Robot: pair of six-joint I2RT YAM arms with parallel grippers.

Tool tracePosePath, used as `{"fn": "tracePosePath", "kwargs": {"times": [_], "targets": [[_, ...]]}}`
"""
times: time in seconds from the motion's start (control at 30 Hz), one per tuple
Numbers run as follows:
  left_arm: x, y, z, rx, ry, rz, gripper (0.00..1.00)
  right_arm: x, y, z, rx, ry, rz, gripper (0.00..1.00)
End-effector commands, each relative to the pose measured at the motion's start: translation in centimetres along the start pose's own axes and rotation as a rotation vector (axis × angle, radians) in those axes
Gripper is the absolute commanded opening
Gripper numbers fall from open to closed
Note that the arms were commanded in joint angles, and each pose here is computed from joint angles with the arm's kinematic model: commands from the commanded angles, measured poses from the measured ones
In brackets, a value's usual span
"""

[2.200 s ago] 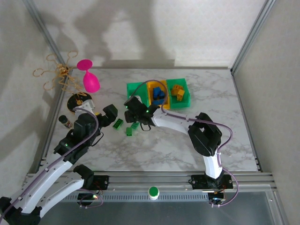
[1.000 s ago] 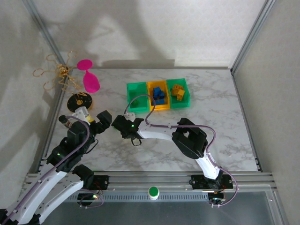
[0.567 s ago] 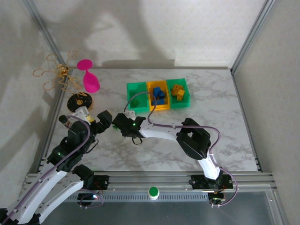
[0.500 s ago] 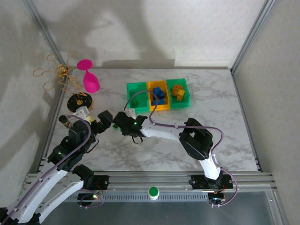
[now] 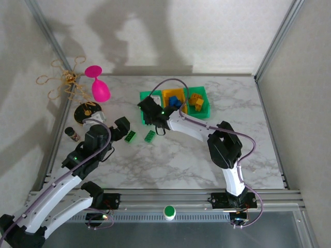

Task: Sort the legos into containers by color
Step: Place the lego in the container.

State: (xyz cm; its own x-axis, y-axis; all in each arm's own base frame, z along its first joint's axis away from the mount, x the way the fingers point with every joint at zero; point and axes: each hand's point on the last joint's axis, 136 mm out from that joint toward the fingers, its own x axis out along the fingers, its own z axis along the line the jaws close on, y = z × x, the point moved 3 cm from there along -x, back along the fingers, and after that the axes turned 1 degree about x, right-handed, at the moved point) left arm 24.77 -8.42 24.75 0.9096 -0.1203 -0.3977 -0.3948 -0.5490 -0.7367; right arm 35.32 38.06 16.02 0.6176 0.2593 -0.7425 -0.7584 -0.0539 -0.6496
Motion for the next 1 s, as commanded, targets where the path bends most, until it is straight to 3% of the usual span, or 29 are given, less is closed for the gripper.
{"fn": "tracePosePath", "kwargs": {"times": [0.0,0.4,0.63,0.83,0.97], "targets": [[0.2,-1.6,-1.7,0.004,0.049,-0.048,1.00,1.8,-1.1,-0.1,-0.038,0.004,-0.012,0.31],[2.8,-1.3,-2.6,0.030,0.041,-0.028,1.00,8.4,-3.5,-1.4,-0.046,0.073,-0.013,0.32],[3.4,-1.0,-2.3,0.038,0.027,-0.018,1.00,10.2,-4.2,-2.3,-0.044,0.091,-0.014,0.37],[3.4,-1.2,-2.1,0.033,0.024,-0.021,1.00,10.0,-4.9,-2.1,-0.052,0.073,-0.022,0.47],[3.2,-1.4,-2.1,0.024,0.027,-0.025,1.00,8.2,-6.4,-1.6,-0.046,0.045,-0.056,0.49]]}}
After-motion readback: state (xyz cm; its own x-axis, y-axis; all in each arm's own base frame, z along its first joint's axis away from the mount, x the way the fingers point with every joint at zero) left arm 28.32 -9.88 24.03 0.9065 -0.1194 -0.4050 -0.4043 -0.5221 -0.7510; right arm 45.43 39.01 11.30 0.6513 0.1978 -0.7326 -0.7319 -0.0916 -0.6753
